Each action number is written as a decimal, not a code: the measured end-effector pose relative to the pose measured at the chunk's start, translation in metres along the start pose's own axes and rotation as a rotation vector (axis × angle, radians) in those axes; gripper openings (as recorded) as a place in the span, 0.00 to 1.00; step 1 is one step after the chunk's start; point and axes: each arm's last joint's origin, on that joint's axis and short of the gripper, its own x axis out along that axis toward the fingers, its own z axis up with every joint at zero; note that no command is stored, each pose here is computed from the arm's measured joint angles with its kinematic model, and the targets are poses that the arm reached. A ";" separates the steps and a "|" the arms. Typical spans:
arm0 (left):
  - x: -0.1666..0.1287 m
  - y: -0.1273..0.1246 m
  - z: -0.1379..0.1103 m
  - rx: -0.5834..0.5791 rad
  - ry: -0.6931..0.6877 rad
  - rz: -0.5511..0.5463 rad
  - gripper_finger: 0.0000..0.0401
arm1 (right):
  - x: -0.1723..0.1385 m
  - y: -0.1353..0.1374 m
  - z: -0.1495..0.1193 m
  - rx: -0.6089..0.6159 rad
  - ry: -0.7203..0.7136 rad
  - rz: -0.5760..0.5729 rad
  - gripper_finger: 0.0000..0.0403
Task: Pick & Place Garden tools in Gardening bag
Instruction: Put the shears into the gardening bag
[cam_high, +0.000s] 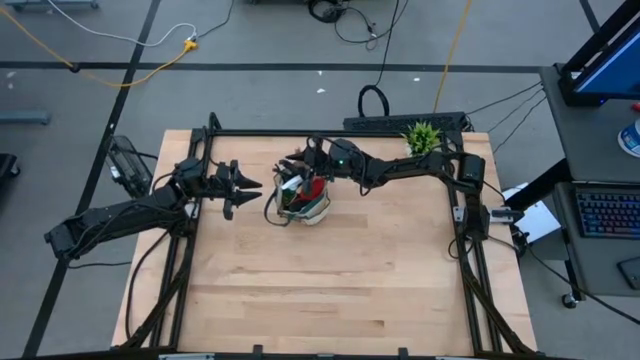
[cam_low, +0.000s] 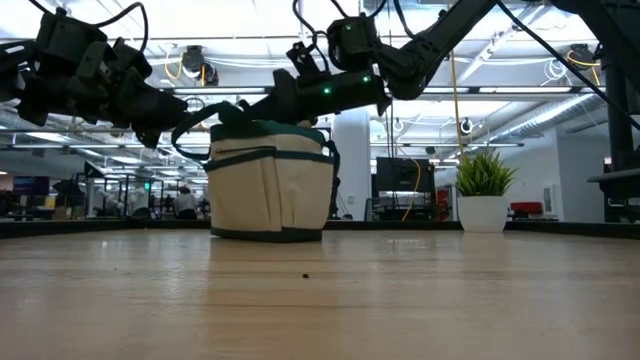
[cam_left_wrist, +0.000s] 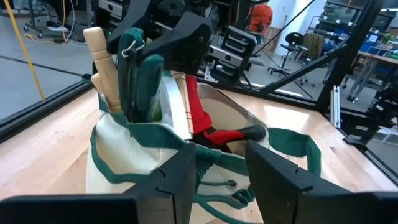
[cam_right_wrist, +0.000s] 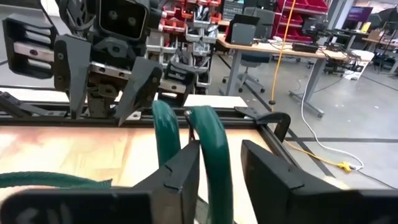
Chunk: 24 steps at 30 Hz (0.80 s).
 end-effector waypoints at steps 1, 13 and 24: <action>0.000 0.000 0.000 0.003 0.000 0.000 0.36 | 0.000 0.000 0.000 0.000 0.004 0.001 0.28; 0.000 0.000 0.000 0.015 -0.001 0.001 0.36 | 0.000 0.000 -0.001 0.006 0.007 -0.003 0.50; 0.000 0.000 0.001 0.000 -0.007 0.001 0.36 | 0.000 -0.001 0.000 0.030 -0.001 -0.001 0.48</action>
